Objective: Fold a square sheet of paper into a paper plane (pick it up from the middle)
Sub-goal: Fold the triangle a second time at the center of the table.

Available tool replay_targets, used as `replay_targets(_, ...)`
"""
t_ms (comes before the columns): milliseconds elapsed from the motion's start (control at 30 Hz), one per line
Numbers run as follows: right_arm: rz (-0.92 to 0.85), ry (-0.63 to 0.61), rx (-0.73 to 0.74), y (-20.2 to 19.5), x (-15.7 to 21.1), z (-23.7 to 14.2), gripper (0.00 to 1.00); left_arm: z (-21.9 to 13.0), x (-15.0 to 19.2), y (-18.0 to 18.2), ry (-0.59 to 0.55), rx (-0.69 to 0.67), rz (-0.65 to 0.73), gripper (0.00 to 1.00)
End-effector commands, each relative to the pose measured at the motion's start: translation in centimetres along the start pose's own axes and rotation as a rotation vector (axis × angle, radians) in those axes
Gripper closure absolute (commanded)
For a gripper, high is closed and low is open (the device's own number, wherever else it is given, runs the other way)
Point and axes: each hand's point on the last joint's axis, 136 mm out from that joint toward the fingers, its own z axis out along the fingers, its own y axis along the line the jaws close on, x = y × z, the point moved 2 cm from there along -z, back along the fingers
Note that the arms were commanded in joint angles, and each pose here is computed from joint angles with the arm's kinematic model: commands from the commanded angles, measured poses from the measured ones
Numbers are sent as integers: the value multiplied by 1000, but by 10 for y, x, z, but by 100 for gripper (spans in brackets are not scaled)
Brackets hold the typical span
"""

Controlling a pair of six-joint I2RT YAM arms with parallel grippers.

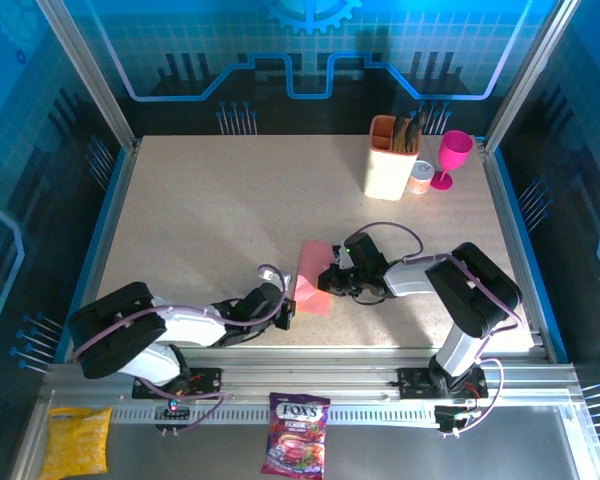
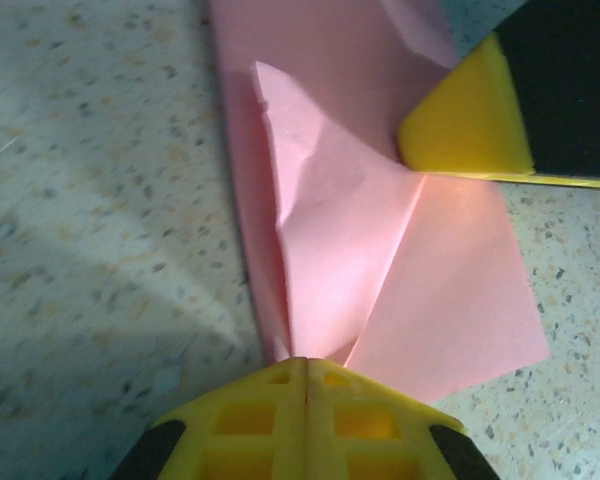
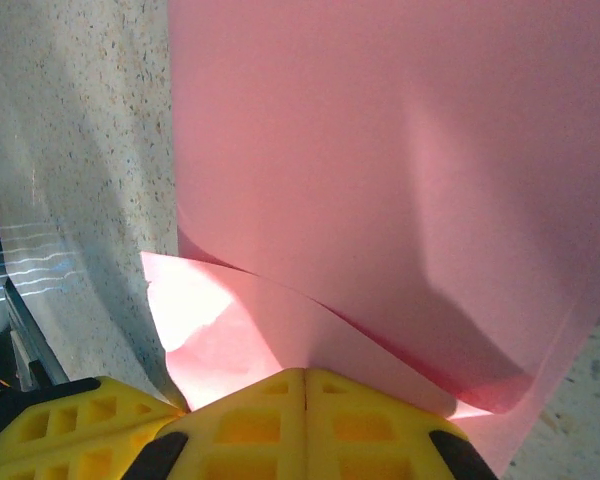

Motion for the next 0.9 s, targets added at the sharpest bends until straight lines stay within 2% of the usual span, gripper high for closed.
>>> replay_targets(0,94,71,196,-56,26,1,100,-15,44,45,155,-187,-6,100)
replay_targets(267,93,74,195,-55,26,2,100,-30,-16,-10,20,-16,71,100)
replay_targets(500,93,73,194,-54,26,2,100,-8,-35,-49,23,99,171,100)
replay_targets(667,91,74,192,-53,26,1,100,16,-26,-47,64,86,195,100)
replay_targets(867,86,69,188,-50,24,-2,100,27,-5,-19,100,29,161,100)
